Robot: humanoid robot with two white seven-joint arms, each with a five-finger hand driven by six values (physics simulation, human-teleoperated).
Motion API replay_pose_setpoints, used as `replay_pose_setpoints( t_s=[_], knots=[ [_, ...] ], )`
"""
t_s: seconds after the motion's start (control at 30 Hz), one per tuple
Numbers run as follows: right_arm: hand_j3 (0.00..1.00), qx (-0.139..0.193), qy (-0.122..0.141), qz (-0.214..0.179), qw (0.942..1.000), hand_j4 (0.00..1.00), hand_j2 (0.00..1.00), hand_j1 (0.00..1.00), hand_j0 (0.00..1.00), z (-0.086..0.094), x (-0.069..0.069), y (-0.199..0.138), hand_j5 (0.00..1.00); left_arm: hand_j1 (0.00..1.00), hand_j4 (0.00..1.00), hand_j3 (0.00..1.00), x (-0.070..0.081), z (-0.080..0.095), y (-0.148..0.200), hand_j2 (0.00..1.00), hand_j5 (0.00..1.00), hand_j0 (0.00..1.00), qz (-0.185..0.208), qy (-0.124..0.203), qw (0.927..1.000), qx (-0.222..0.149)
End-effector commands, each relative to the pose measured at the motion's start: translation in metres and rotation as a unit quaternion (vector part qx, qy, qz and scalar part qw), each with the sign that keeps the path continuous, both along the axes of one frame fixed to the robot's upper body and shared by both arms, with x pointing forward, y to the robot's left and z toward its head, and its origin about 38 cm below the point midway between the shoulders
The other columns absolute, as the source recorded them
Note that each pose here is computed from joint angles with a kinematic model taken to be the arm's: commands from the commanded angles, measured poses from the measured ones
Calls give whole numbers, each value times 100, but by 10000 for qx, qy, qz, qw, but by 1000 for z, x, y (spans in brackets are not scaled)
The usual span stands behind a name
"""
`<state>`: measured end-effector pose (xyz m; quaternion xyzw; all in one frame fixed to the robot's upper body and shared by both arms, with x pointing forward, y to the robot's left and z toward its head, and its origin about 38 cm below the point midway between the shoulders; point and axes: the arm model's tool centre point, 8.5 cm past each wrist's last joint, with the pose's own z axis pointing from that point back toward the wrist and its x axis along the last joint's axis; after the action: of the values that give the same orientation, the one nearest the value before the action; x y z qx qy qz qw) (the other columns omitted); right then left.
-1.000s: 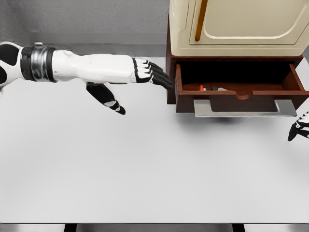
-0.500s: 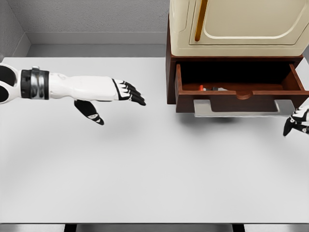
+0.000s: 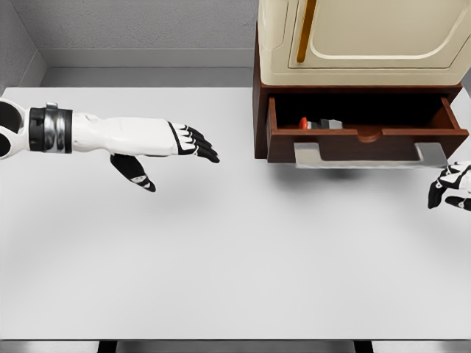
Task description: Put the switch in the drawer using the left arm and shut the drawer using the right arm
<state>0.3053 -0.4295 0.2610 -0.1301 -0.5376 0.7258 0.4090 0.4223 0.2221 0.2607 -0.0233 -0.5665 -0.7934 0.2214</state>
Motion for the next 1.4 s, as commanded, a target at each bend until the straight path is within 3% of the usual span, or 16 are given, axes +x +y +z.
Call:
replay_pose_setpoints(
  t_s=[0.0,0.17,0.3,0.4,0.57,0.63,0.73,0.87,1.13,1.37],
  knots=[
    [47,451,-15,111,9989,47,47,47,47,4,-1,8,47,100,100,100,0,0,0,100,100,100,11,26,10000,-26],
    [49,475,9,273,9985,49,49,49,49,1,5,19,49,100,100,100,0,0,0,100,100,100,11,26,10000,-26],
    [49,478,21,12,9989,49,49,49,49,0,11,3,49,100,100,100,0,0,0,100,100,100,11,26,10000,-26],
    [49,576,58,-435,9974,49,49,49,49,-2,17,-25,49,100,100,100,0,-1,0,100,100,100,16,41,10000,-21],
    [54,634,135,-607,9960,54,54,54,54,-10,16,-34,54,100,100,100,0,-1,0,100,100,100,16,41,10000,-21],
    [53,607,221,-544,9964,53,53,53,53,-16,13,-30,53,100,100,100,0,-1,0,100,100,100,16,41,10000,-21],
    [49,347,83,272,9990,49,49,49,49,-8,2,19,49,100,100,100,0,-1,0,100,100,100,19,35,10000,-25],
    [45,306,178,328,9988,45,45,45,45,-13,2,22,45,100,100,100,0,-1,0,100,100,100,19,35,10000,-25],
    [45,386,-198,378,9983,45,45,45,45,10,14,26,45,100,100,100,1,0,1,100,100,100,33,32,10000,-23],
    [45,423,0,434,9982,45,45,45,45,-5,21,31,45,100,100,100,1,-1,1,100,100,100,41,42,10000,-21]
  ],
)
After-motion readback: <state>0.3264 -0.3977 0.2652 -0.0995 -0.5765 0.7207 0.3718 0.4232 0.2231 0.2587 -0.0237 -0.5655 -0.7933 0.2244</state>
